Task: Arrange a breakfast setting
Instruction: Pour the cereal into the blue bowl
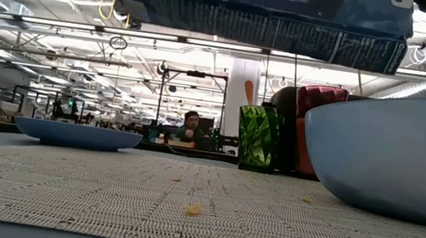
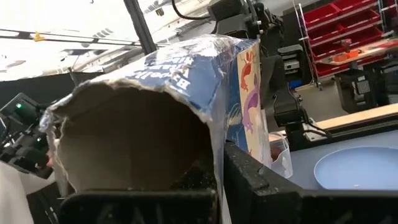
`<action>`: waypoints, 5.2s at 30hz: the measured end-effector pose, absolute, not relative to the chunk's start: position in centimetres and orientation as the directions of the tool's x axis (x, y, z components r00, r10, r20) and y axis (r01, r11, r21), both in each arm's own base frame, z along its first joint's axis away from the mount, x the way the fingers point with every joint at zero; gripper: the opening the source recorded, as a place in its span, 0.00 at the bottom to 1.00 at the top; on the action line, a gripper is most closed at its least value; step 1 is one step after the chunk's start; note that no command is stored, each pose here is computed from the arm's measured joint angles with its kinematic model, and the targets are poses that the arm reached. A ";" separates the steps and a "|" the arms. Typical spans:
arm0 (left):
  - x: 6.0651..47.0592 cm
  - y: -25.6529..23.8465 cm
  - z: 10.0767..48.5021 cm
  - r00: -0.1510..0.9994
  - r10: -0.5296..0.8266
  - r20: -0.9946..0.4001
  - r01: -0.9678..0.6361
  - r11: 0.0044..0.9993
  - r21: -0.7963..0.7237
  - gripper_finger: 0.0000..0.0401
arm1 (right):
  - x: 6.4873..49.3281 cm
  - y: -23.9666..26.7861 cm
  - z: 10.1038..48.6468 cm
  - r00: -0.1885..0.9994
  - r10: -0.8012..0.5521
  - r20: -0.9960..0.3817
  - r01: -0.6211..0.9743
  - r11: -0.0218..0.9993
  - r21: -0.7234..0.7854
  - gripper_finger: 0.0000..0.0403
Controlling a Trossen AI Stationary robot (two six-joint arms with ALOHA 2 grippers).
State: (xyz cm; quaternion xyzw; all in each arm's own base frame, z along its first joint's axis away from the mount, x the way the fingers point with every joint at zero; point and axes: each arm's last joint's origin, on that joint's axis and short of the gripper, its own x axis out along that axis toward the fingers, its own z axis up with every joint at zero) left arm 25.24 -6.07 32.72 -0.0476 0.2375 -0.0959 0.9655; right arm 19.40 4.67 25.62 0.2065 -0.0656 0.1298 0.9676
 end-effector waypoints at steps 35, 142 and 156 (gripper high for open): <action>25.8 -6.3 29.5 0.731 -0.176 -0.659 0.139 0.984 -0.108 0.69 | 22.9 5.4 27.6 0.962 0.231 0.144 -0.269 0.893 0.361 0.00; 32.9 -7.6 27.3 0.926 -0.040 -0.375 0.030 0.999 -0.032 0.43 | 22.8 4.6 26.7 0.988 0.151 0.028 -0.150 0.908 0.392 0.02; 32.8 -7.6 27.2 0.923 -0.043 -0.383 0.034 0.999 -0.031 0.23 | 22.8 4.7 26.8 0.987 0.157 0.035 -0.159 0.914 0.373 0.15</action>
